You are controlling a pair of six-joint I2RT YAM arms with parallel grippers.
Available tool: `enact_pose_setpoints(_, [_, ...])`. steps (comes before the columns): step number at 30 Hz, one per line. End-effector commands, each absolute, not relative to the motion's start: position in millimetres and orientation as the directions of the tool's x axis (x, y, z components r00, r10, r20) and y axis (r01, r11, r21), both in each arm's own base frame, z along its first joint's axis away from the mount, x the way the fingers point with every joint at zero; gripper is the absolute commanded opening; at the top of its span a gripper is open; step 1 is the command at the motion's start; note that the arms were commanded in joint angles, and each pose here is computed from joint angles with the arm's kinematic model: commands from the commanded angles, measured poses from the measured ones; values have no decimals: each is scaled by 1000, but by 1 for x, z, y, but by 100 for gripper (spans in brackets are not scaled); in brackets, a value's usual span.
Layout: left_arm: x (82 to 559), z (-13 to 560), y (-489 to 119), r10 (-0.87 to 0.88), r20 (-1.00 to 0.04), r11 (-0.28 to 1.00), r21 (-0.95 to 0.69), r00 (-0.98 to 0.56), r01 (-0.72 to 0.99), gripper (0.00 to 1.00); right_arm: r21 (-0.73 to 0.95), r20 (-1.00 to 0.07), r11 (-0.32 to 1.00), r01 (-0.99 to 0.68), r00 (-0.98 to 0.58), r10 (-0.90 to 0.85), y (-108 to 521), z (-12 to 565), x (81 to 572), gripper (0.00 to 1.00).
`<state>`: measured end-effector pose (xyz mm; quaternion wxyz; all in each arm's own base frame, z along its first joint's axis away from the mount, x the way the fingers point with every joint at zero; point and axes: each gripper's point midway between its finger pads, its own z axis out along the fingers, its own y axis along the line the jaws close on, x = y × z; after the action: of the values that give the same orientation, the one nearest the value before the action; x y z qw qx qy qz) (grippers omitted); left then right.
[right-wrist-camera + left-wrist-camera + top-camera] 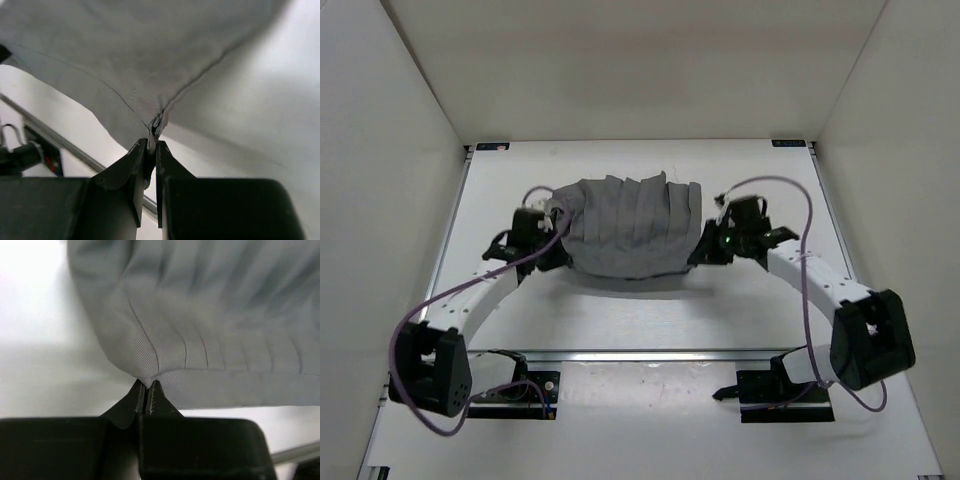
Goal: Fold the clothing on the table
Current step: Flatten the skirt out
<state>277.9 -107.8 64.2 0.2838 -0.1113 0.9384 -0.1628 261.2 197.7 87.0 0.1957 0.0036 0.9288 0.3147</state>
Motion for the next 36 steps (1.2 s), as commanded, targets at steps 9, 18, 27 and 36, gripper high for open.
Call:
enact_pose_setpoints(9, [302,435,-115,-448,-839,816,-525,-309,243,0,438,-879,664,-606,-443,176,187,420,278,0])
enact_pose_setpoints(18, [348,425,-115,-449,-826,807,-538,-341,242,0,423,-892,664,-616,-414,184,179,438,324,0])
enact_pose_setpoints(27, [441,391,-103,-365,-833,877,-458,-416,147,0,393,-899,675,-625,-417,138,193,452,408,0])
enact_pose_setpoints(36, [456,387,-112,-394,-804,840,-512,-446,181,0,493,-846,634,-596,-497,191,169,423,438,0])
